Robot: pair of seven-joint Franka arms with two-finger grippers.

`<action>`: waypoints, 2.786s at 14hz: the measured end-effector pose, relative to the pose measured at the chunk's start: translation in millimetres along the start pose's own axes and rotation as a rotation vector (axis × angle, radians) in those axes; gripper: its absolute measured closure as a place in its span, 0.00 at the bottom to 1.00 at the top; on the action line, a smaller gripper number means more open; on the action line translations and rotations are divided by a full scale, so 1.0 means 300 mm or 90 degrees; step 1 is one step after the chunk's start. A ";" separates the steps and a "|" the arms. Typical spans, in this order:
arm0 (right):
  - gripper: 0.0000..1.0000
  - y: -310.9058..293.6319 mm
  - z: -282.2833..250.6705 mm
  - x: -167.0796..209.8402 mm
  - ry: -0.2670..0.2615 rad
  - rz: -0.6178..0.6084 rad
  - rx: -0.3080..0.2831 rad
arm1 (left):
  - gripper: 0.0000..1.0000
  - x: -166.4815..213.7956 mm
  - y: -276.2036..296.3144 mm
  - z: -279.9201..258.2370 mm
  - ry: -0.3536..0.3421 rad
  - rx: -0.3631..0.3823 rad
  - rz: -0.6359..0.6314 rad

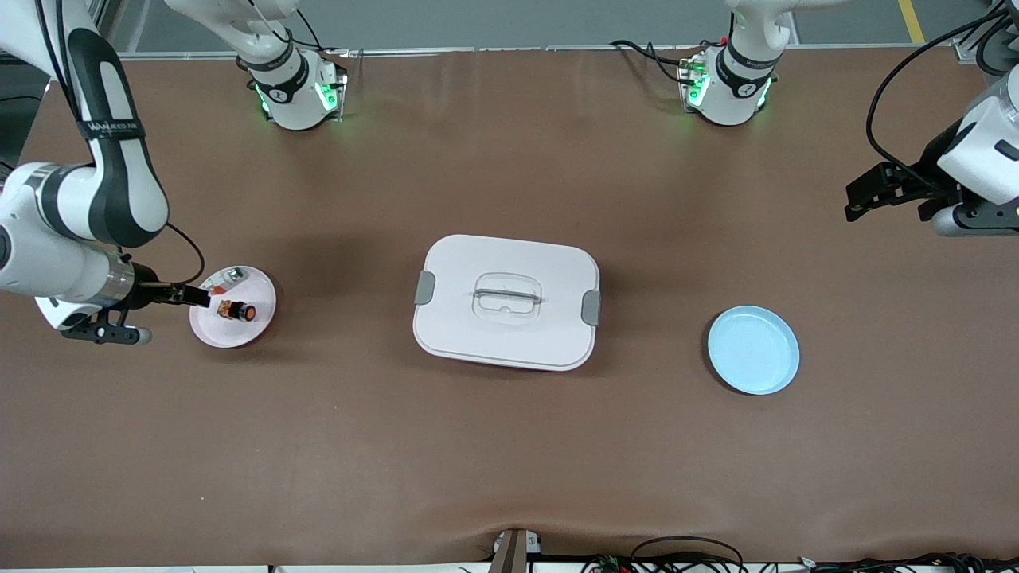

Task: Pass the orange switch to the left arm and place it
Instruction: 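Move the right gripper over the white plate toward the orange switch, then lower the right gripper and close it on the orange switch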

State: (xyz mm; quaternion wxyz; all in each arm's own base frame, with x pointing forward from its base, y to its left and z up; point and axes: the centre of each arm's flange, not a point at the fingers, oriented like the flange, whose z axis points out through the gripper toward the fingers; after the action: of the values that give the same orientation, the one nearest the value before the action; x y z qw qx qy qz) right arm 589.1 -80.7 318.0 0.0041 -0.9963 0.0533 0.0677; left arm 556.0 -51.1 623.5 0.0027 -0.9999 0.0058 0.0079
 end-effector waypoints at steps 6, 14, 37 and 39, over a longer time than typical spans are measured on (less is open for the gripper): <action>0.00 -0.023 0.226 -0.002 0.017 -0.007 -0.004 | 0.00 0.013 0.000 0.008 0.006 -0.001 0.000; 0.00 -0.026 0.374 -0.009 0.004 0.003 0.002 | 0.00 0.020 0.001 0.020 0.002 -0.001 0.000; 0.27 -0.031 0.486 -0.035 -0.025 0.012 0.007 | 0.00 0.024 0.013 0.032 -0.001 -0.002 0.005; 0.27 -0.038 0.482 -0.037 -0.034 0.010 0.009 | 0.00 0.024 0.013 0.032 -0.002 -0.002 0.005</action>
State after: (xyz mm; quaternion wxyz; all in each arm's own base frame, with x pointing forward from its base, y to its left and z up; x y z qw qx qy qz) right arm 560.1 -65.9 176.3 0.0117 -0.9936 0.0613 0.0940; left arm 563.1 -55.1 613.8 0.0013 -0.9999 0.0095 0.0091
